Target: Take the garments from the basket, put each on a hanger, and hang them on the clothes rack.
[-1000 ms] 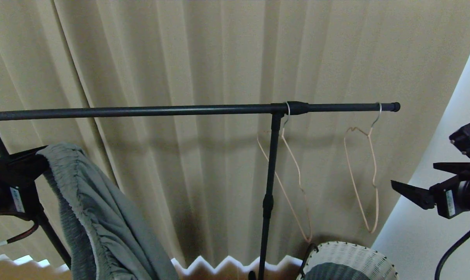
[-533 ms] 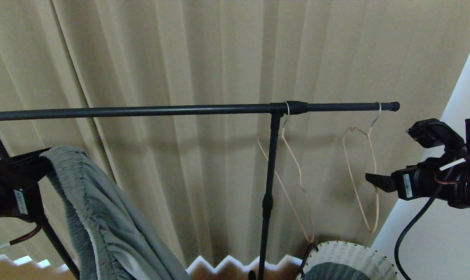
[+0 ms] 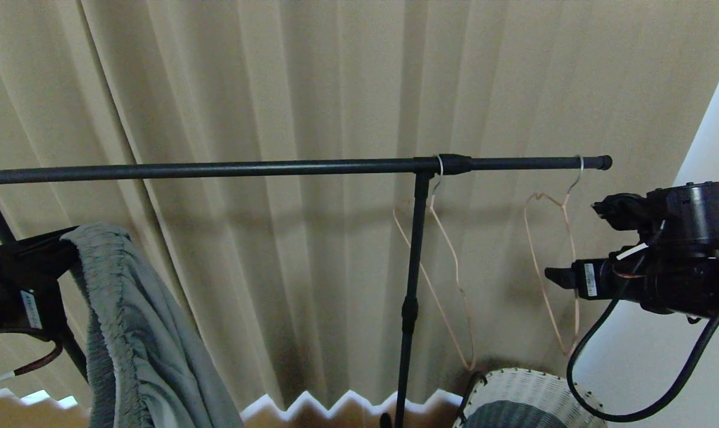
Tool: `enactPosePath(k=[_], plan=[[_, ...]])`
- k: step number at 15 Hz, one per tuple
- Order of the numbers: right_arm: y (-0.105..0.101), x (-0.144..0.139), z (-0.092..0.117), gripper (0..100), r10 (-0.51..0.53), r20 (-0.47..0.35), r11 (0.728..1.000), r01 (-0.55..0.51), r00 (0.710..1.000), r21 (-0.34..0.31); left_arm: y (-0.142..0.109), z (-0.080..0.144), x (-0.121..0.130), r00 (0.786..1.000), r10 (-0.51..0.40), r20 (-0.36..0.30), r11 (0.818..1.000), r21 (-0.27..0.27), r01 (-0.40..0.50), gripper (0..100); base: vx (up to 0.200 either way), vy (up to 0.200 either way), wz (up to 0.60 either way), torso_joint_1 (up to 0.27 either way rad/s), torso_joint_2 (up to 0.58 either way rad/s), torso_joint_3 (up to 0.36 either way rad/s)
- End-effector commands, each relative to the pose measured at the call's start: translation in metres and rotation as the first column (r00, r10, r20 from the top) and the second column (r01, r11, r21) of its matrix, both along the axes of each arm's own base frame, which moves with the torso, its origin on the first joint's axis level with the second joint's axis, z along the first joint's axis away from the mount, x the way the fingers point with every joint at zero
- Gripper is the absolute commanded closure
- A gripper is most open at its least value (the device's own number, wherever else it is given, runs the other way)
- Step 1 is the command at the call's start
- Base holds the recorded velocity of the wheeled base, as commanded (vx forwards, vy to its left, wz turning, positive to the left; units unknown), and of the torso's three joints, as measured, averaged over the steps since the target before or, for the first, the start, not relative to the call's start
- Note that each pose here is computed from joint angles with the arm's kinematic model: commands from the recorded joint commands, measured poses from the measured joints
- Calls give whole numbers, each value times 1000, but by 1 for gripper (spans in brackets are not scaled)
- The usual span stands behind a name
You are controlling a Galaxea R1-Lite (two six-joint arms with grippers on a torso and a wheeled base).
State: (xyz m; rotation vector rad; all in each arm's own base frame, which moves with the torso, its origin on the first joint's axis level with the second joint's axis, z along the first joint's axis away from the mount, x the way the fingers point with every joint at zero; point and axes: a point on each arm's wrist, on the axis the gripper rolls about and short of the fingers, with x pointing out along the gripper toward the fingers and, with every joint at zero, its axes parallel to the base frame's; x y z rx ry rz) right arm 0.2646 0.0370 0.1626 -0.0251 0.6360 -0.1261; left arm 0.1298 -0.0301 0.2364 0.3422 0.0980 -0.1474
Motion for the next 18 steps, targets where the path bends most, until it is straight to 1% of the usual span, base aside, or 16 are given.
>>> enactPosePath(k=[1,7,8,12,18], plan=[[1,4,-2,0,-1,-7,1000,1,1000,-2,0,0,0,1000,2,0,1000,0,-2,100,0,0,0,0,0,0],[2,3,-1,0,0,-2,1000,0,1000,-3,0,0,0,1000,2,2,1000,-1,-2,100,0,0,0,0,0,0],[2,2,0,100,-1,-1,1000,1,1000,-4,0,0,0,1000,2,2,1000,-1,-2,100,0,0,0,0,0,0],[1,1,-1,100,-22,1,1000,22,1000,-22,0,1,0,1000,2,3,1000,-1,-2,100,0,0,0,0,0,0],[0,-4,3,100,-22,16,1000,22,1000,-17,0,0,0,1000,2,1,1000,1,-2,100,0,0,0,0,0,0]])
